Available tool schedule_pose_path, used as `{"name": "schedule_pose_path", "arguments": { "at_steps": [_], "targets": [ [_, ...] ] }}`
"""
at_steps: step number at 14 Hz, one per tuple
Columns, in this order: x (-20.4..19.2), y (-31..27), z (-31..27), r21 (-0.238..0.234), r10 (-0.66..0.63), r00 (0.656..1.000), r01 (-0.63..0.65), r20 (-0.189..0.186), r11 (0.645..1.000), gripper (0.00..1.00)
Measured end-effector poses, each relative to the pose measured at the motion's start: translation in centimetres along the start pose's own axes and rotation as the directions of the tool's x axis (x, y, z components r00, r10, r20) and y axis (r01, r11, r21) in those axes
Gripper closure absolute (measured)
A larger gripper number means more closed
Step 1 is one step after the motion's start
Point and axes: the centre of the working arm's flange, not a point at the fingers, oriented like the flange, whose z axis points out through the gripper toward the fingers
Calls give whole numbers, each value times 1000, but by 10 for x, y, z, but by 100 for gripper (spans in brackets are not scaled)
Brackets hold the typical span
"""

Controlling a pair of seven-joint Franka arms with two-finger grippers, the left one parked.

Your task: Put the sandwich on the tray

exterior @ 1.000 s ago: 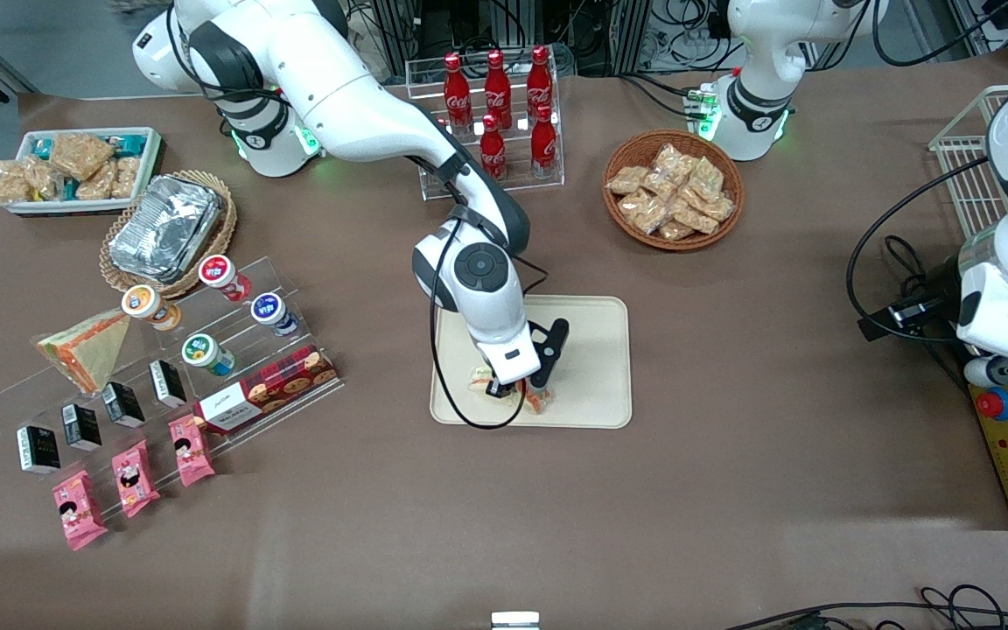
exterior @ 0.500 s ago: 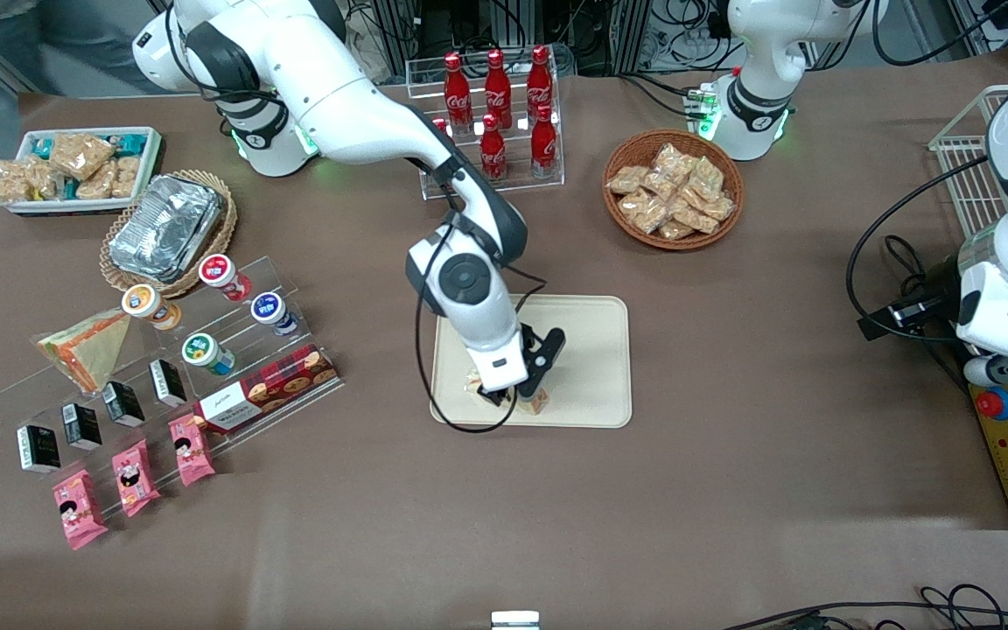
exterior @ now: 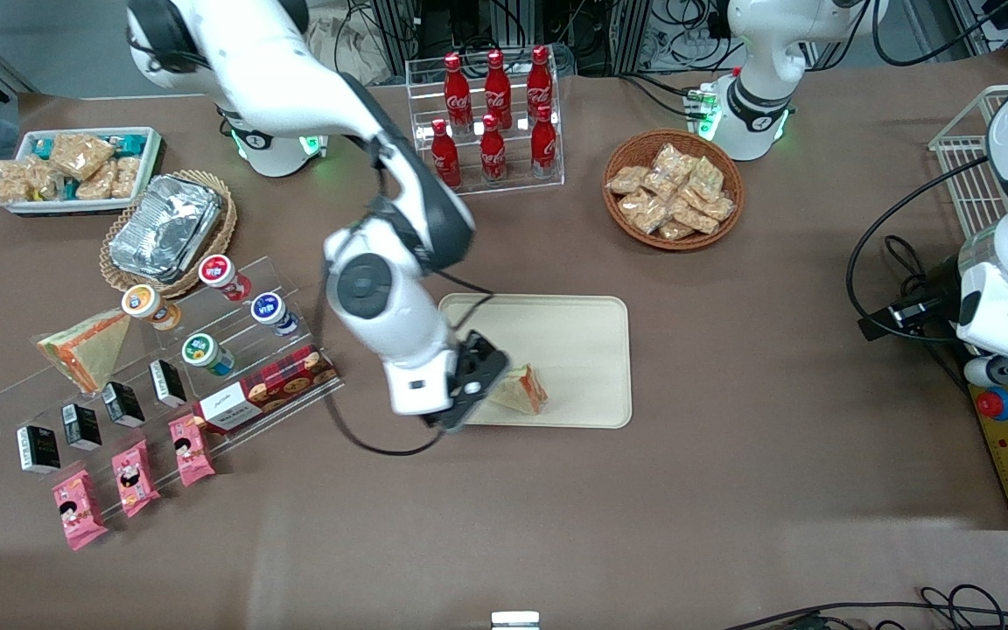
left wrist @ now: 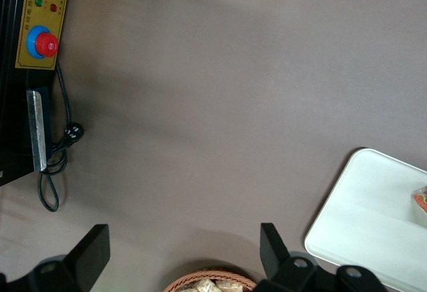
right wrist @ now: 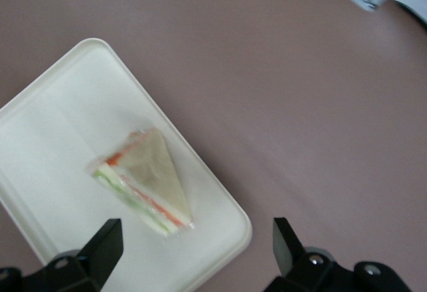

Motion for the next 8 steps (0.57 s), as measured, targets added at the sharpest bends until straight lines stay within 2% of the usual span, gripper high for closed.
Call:
{"name": "schedule_pose_path", "arguments": {
  "at_steps": [3,8],
  "targets": [
    [-26,66,-71,15,160,987,-160,-4,987,0],
    [-88,156,-152,29,323,946,-323,28,946,0]
  ]
}}
